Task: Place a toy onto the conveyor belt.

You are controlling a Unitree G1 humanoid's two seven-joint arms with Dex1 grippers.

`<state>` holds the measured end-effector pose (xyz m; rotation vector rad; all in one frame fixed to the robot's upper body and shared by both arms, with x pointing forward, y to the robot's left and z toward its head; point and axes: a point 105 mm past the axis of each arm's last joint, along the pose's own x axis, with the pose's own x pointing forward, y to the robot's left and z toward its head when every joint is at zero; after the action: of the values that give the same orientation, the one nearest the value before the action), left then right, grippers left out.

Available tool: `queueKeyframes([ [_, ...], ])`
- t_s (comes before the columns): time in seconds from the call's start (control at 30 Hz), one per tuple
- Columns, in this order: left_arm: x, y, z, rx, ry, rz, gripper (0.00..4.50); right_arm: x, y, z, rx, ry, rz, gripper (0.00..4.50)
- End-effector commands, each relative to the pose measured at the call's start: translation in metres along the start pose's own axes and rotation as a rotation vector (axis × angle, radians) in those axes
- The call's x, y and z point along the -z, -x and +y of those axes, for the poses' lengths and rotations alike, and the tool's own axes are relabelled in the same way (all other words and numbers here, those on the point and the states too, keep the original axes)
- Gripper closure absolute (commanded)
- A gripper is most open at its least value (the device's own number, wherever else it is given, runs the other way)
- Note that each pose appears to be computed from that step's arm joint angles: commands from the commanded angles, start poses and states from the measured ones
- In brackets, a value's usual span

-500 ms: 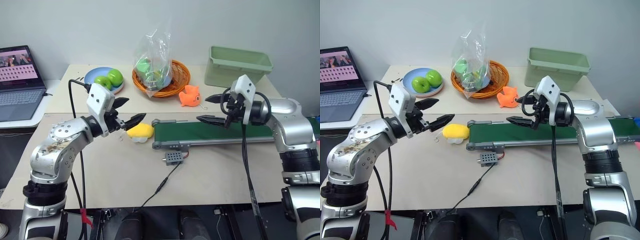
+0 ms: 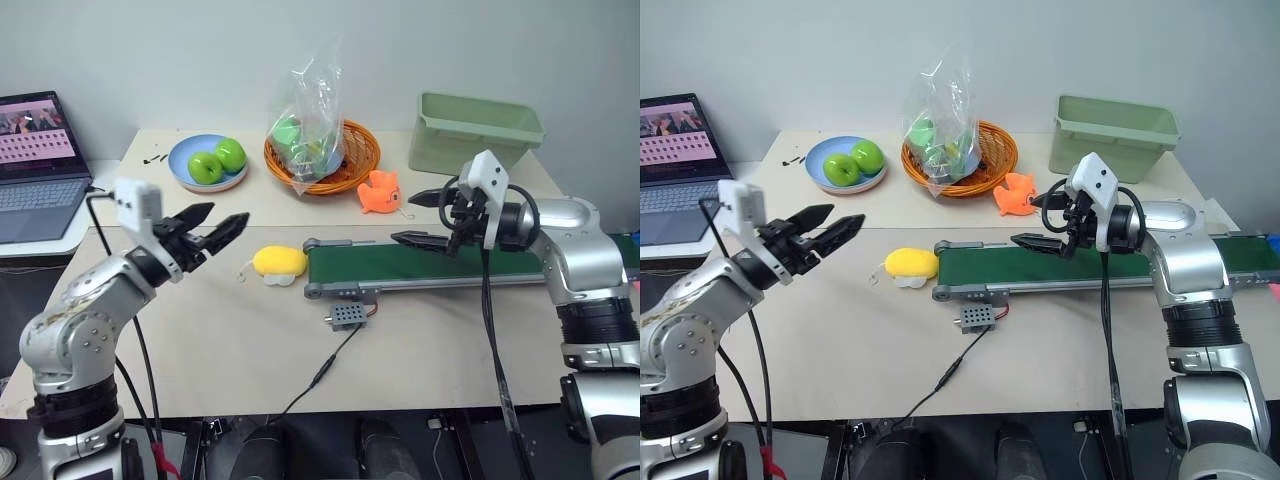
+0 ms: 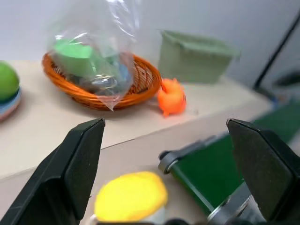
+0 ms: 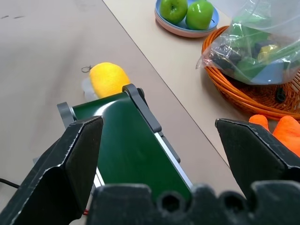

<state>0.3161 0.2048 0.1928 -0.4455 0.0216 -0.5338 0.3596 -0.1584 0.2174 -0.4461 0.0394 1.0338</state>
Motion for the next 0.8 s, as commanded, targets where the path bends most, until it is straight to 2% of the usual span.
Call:
queueKeyframes([
  [0.03, 0.010, 0.005, 0.002, 0.007, 0.244, -0.030, 0.07, -0.013, 0.001, 0.002, 0.000, 0.030, -0.041, 0.00],
  [0.17, 0.032, 0.004, 0.003, -0.024, 0.433, -0.032, 0.07, -0.023, 0.003, 0.011, -0.049, 0.026, -0.092, 0.00],
  [0.37, 0.070, 0.004, 0.011, -0.056, 0.610, 0.023, 0.07, -0.029, 0.007, 0.022, -0.086, 0.035, -0.095, 0.00],
  [0.57, 0.081, -0.015, 0.022, -0.082, 0.759, 0.014, 0.07, -0.033, 0.014, 0.019, -0.042, 0.047, -0.083, 0.00],
  [0.8, 0.101, -0.037, 0.035, -0.164, 0.827, 0.078, 0.07, -0.032, 0.023, 0.016, 0.015, 0.052, -0.063, 0.00],
])
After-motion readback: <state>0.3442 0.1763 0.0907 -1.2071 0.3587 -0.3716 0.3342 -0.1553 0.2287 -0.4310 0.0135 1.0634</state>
